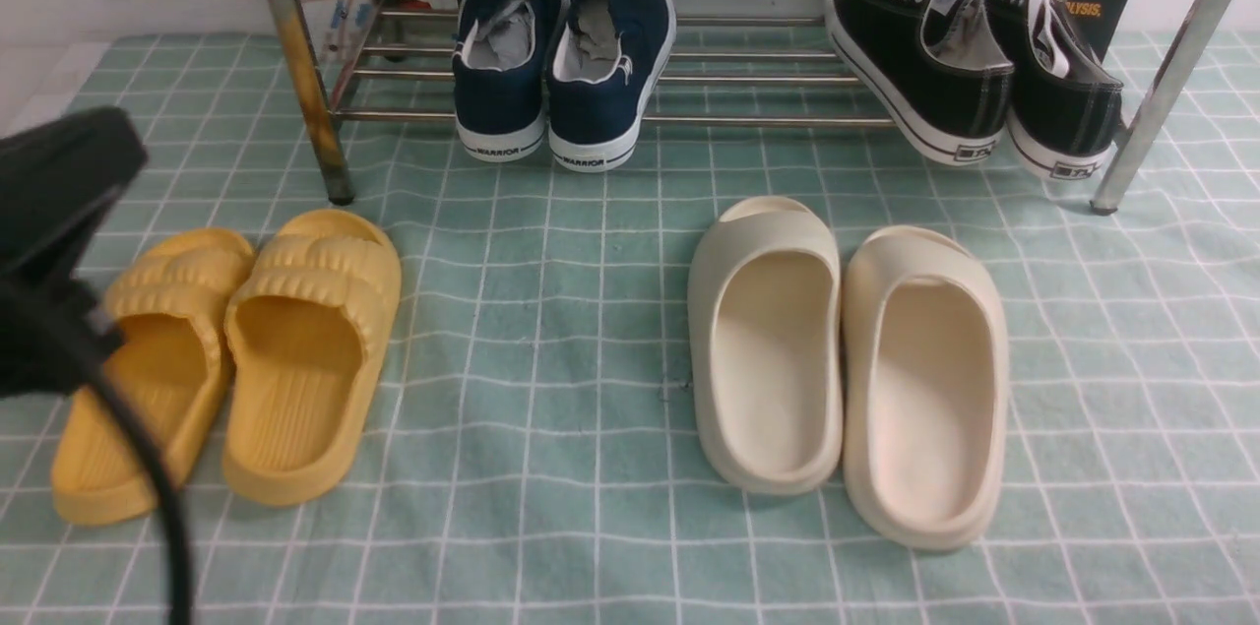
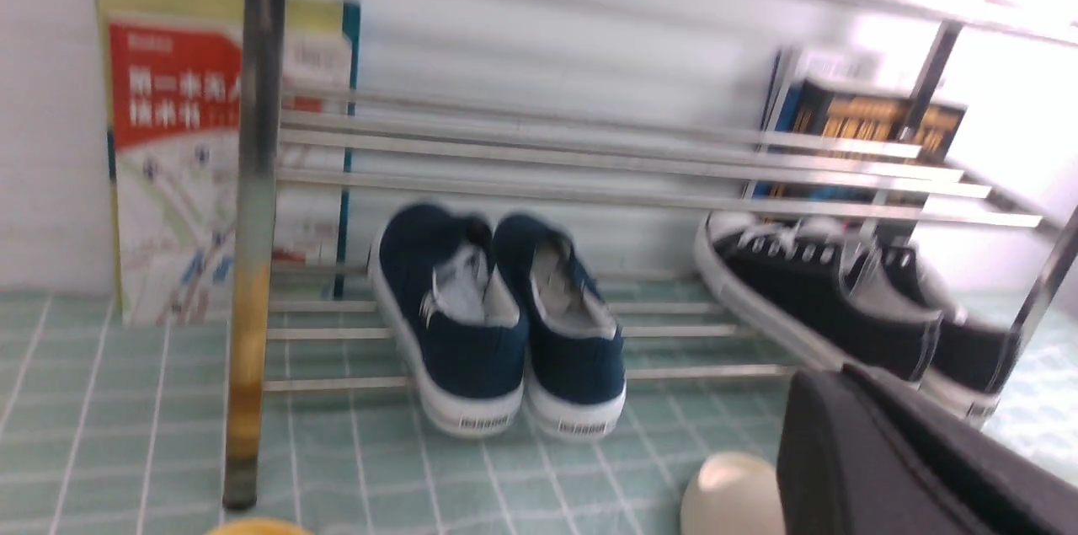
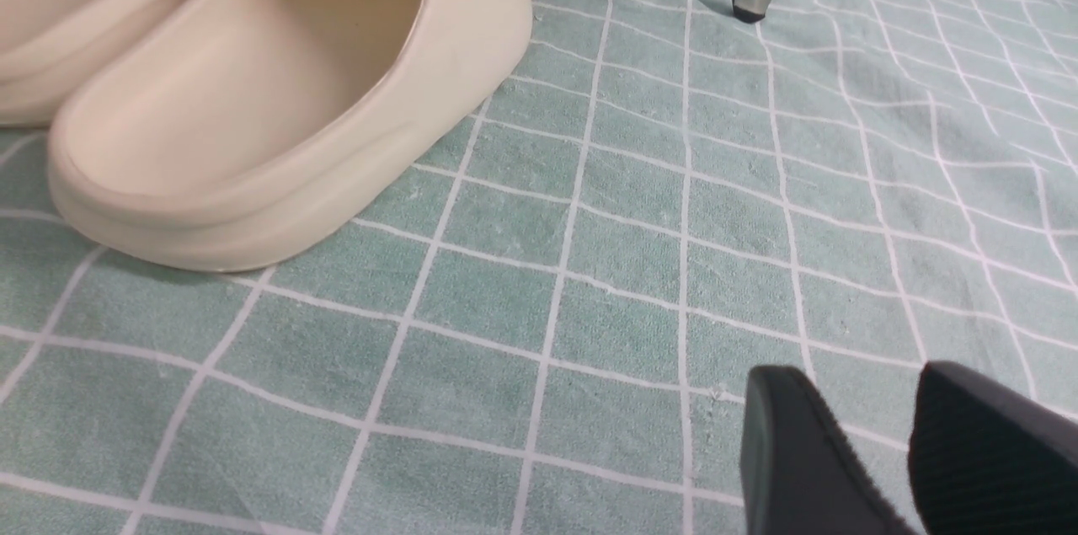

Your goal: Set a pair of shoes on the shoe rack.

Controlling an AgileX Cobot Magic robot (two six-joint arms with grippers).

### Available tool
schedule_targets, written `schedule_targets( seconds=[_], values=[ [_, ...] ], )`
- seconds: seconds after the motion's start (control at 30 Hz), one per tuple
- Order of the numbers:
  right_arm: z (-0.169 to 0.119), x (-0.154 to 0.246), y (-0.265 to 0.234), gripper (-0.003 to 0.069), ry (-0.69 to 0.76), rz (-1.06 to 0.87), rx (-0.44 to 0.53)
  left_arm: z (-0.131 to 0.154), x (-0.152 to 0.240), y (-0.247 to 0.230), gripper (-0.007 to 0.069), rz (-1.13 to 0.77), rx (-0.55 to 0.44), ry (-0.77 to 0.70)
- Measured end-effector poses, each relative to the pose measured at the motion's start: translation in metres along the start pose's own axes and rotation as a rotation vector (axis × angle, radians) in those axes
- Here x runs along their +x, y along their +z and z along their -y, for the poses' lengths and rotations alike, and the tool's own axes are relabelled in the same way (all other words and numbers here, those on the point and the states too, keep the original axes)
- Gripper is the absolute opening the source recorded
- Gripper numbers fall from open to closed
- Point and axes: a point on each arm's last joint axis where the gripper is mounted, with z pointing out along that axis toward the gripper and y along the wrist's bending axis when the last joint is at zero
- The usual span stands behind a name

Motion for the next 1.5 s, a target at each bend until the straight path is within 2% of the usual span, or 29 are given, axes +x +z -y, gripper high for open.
schedule_targets(
  seconds=[0.23,0.87,1.0,1.07,1.13,1.17,1.27,1.37,1.43,1.5],
  values=[
    [0.0,0.0,0.0,0.0246,0.0,0.0,0.0,-0.002,0.006,-0.027,-0.0013,0.01,0.0,0.0],
    [0.0,0.0,0.0,0.0246,0.0,0.0,-0.001,-0.009,0.038,-0.032,0.0001,-0.329,-0.081,-0.004],
    [0.0,0.0,0.0,0.0246,-0.001,0.0,-0.002,-0.013,0.053,-0.047,0.0004,-0.409,-0.107,-0.023],
    [0.0,0.0,0.0,0.0246,-0.001,0.0,-0.002,-0.014,0.056,-0.051,0.0005,-0.39,-0.108,-0.029],
    [0.0,0.0,0.0,0.0246,-0.001,0.0,-0.002,-0.017,0.066,-0.062,0.0007,-0.267,-0.088,-0.018],
    [0.0,0.0,0.0,0.0246,-0.001,0.0,-0.002,-0.017,0.068,-0.063,0.0007,-0.266,-0.089,-0.017],
    [0.0,0.0,0.0,0.0246,-0.001,0.0,-0.002,-0.022,0.085,-0.067,0.0008,-0.072,-0.069,0.033],
    [0.0,0.0,0.0,0.0246,-0.003,0.0,-0.001,-0.026,0.098,-0.063,0.0008,-0.007,-0.108,0.048],
    [0.0,0.0,0.0,0.0246,-0.003,-0.001,-0.001,-0.033,0.109,-0.06,0.0008,0.053,-0.18,0.057],
    [0.0,0.0,0.0,0.0246,-0.003,-0.001,-0.001,-0.035,0.112,-0.059,0.0009,0.069,-0.209,0.052]
  ],
)
